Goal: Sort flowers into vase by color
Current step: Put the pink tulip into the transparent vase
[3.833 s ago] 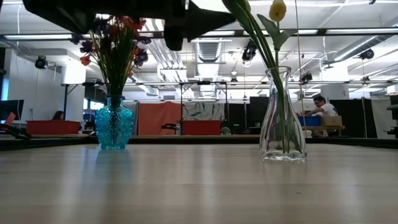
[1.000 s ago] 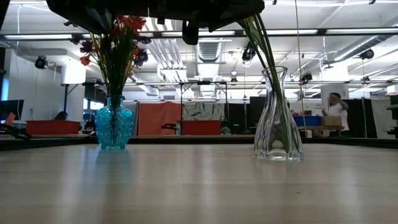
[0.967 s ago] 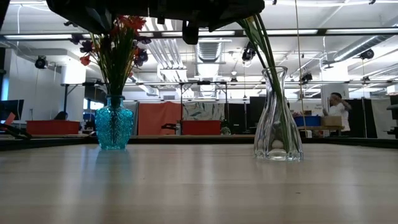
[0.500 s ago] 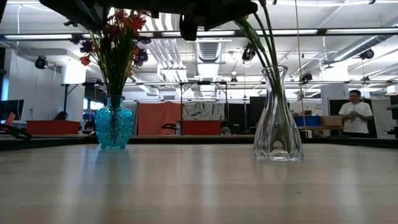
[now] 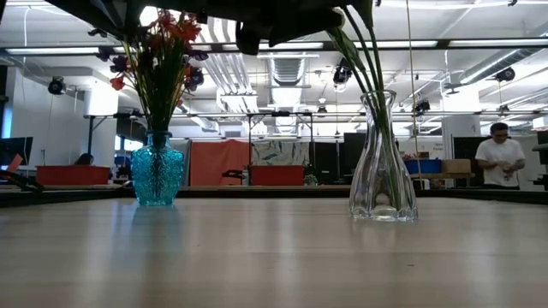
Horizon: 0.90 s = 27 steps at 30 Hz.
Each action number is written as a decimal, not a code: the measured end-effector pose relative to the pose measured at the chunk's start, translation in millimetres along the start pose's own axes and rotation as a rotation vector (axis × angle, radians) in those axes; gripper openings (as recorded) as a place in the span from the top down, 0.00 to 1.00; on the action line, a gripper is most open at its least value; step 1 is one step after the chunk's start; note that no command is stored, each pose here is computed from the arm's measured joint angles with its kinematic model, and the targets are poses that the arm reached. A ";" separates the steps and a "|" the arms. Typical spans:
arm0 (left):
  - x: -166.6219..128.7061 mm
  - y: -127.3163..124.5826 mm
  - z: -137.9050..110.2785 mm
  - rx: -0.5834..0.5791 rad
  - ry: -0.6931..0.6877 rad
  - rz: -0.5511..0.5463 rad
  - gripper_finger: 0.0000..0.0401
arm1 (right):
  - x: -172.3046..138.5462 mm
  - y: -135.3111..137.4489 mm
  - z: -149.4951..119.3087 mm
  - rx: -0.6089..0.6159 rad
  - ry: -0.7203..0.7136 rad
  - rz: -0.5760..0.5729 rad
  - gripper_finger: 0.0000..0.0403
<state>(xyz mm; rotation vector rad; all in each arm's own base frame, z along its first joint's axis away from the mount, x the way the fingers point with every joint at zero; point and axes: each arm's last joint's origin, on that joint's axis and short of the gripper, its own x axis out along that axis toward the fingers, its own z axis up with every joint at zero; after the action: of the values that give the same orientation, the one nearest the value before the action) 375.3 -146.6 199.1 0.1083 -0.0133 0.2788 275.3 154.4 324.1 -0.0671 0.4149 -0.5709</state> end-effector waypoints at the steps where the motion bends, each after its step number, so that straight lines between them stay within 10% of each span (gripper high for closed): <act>1: -0.1 -0.1 -0.2 0.003 0.002 0.002 0.40 | 1.0 0.2 -3.0 0.002 0.004 -0.002 0.97; 27: -3.9 -4.2 -0.9 0.012 0.015 0.012 0.40 | 13.0 1.8 -39.1 -0.015 0.026 -0.043 0.97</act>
<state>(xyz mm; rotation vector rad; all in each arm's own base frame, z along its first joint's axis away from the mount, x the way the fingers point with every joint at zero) 372.7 -151.6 197.7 0.1186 0.0025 0.2917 270.5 151.0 283.3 -0.0832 0.4435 -0.6118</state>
